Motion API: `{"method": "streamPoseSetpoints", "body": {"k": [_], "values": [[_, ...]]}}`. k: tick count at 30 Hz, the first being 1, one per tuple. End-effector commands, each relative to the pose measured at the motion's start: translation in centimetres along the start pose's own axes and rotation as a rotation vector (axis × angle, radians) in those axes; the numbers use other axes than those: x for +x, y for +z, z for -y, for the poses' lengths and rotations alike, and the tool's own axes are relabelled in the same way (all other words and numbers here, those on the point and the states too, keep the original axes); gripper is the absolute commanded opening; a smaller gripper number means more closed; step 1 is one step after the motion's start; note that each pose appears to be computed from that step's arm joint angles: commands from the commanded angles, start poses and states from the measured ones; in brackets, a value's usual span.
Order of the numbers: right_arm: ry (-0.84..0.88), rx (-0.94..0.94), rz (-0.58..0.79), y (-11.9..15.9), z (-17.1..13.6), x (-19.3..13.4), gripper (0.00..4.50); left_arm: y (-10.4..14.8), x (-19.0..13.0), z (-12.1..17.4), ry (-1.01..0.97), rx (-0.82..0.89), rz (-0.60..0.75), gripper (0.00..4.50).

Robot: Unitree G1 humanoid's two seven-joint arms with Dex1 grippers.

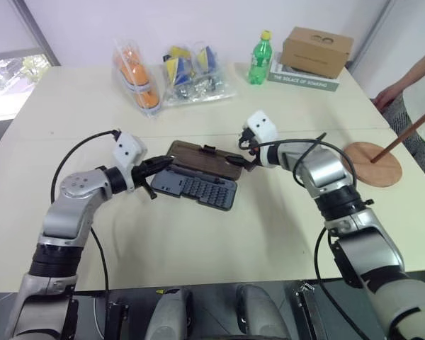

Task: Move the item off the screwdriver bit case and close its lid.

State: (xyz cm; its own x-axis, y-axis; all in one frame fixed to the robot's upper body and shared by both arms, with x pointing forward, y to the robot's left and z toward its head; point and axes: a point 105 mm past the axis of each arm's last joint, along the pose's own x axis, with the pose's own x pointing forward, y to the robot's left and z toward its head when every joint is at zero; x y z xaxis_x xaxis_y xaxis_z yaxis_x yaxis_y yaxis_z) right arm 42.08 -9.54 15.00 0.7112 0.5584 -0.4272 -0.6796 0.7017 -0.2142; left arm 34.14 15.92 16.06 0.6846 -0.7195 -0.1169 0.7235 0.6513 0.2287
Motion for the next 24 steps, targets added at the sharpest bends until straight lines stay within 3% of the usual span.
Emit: {"method": "streamPoseSetpoints", "body": {"k": [1, 16, 19, 24], "values": [[-0.006, -0.065, 0.03, 1.4, 0.7, 0.3, 4.48, 1.3, -0.7, -0.2, 0.03, 0.044, 0.039, 0.0], [0.028, -0.077, -0.02, -0.8, 1.0, 1.8, 4.48, 1.9, -1.7, 0.3, 0.053, 0.036, 0.039, 0.0], [0.034, -0.097, -0.023, -0.9, 0.8, 1.9, 3.66, 1.9, -1.7, 0.4, 0.053, 0.037, 0.039, 0.0], [0.05, -0.104, -0.038, -1.3, 0.4, 2.0, 1.18, 1.9, -1.6, 0.4, 0.052, 0.039, 0.037, 0.0]]}}
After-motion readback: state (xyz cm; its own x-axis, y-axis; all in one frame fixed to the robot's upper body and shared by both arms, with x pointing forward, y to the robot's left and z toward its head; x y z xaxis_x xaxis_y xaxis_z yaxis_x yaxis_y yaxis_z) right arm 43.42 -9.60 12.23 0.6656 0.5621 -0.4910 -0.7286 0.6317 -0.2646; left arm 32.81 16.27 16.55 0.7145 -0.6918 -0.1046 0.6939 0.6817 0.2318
